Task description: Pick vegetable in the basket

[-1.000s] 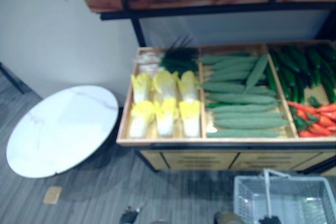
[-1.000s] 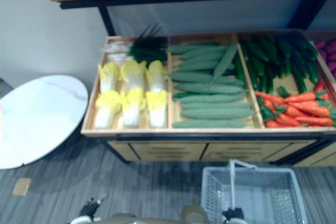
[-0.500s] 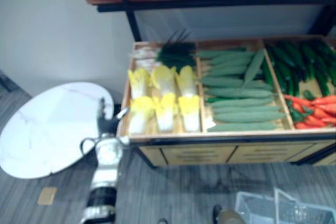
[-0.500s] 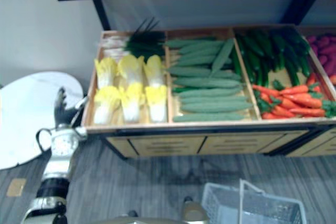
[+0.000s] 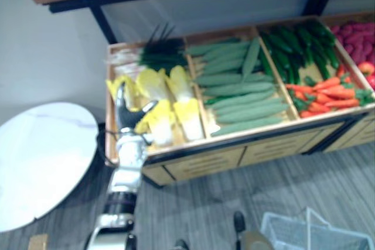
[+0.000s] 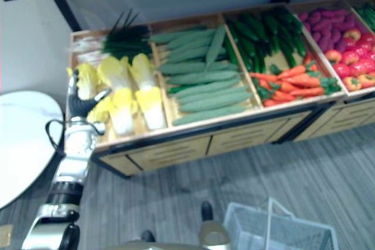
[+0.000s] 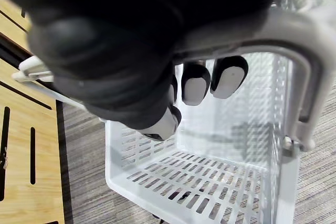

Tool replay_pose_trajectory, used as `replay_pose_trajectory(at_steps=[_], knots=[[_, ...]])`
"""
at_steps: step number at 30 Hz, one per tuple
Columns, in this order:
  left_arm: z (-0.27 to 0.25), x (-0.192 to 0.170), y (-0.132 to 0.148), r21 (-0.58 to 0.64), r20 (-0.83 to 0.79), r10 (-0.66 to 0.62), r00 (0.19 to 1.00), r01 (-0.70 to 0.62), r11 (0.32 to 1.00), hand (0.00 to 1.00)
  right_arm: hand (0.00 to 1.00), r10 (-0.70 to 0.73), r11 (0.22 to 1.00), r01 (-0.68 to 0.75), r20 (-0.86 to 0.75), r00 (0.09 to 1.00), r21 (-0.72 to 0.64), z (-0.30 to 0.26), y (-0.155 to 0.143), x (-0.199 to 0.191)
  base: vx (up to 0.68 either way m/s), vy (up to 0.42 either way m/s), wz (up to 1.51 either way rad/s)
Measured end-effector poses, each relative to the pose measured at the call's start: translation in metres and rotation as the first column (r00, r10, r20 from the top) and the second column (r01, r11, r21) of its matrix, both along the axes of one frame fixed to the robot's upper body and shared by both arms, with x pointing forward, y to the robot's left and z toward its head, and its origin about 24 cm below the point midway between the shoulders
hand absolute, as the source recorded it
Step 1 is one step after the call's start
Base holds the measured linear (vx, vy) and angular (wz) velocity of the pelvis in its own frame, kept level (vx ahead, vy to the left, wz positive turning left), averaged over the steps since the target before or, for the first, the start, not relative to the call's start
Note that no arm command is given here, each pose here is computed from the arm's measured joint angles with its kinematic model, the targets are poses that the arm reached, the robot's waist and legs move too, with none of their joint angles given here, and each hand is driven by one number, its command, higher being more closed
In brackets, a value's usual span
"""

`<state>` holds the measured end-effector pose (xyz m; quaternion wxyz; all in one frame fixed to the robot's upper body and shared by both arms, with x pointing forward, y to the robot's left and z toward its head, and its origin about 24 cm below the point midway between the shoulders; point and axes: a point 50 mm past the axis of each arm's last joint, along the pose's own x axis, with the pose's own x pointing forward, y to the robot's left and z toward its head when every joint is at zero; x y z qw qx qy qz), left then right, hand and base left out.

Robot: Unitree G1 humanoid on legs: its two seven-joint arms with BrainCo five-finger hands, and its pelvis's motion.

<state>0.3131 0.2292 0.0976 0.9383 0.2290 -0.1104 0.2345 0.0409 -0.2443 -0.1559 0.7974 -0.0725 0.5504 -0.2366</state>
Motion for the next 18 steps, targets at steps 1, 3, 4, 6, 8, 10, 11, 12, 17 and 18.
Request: replay_pose_trajectory(at_steps=[1,3,4,6,8,10,11,12,17,18], knots=[[-0.004,0.001,0.002,0.021,-0.031,0.014,0.999,-0.013,1.000,0.00,1.00,0.002,1.000,-0.002,0.003,1.000,-0.002,0.000,0.000,0.002,0.04,0.000,-0.01],[-0.005,0.001,0.004,0.030,-0.043,0.022,0.999,-0.020,0.999,0.00,1.00,0.005,1.000,-0.005,0.011,1.000,-0.005,0.001,-0.001,0.005,0.02,0.001,0.01],[-0.004,0.001,0.008,0.046,-0.051,0.034,0.998,-0.032,0.998,0.00,1.00,0.016,1.000,-0.015,0.019,1.000,-0.011,0.002,-0.001,0.009,0.00,0.000,0.00],[0.001,0.003,0.014,0.068,-0.048,0.061,0.997,-0.058,0.996,0.00,1.00,0.027,0.999,-0.026,0.046,0.999,-0.023,0.004,-0.003,0.020,-0.05,-0.008,-0.04],[0.008,0.006,0.016,0.082,-0.033,0.070,0.997,-0.067,0.994,0.00,1.00,0.035,0.999,-0.032,0.078,0.996,-0.044,0.008,-0.007,0.033,-0.06,-0.013,-0.12],[0.016,0.009,0.017,0.076,-0.007,0.077,0.997,-0.077,0.994,0.00,1.00,0.048,0.996,-0.039,0.129,0.990,-0.077,0.015,-0.013,0.052,-0.04,-0.006,-0.23],[0.022,0.012,0.017,0.070,0.006,0.086,0.996,-0.086,0.994,0.00,1.00,0.056,0.995,-0.042,0.156,0.986,-0.090,0.019,-0.016,0.062,-0.04,-0.010,-0.24],[0.027,0.015,0.016,0.068,0.019,0.089,0.996,-0.090,0.994,0.00,1.00,0.054,0.994,-0.036,0.176,0.983,-0.103,0.022,-0.019,0.070,-0.05,-0.016,-0.21],[0.038,0.028,0.012,0.056,0.033,0.089,0.995,-0.091,0.994,0.00,1.00,0.031,0.994,-0.004,0.246,0.969,-0.109,0.030,-0.021,0.087,-0.02,-0.025,-0.11],[0.040,0.033,0.011,0.054,0.027,0.088,0.996,-0.090,0.995,0.00,1.00,0.027,0.994,0.002,0.261,0.965,-0.111,0.032,-0.021,0.092,-0.03,-0.020,-0.05]])
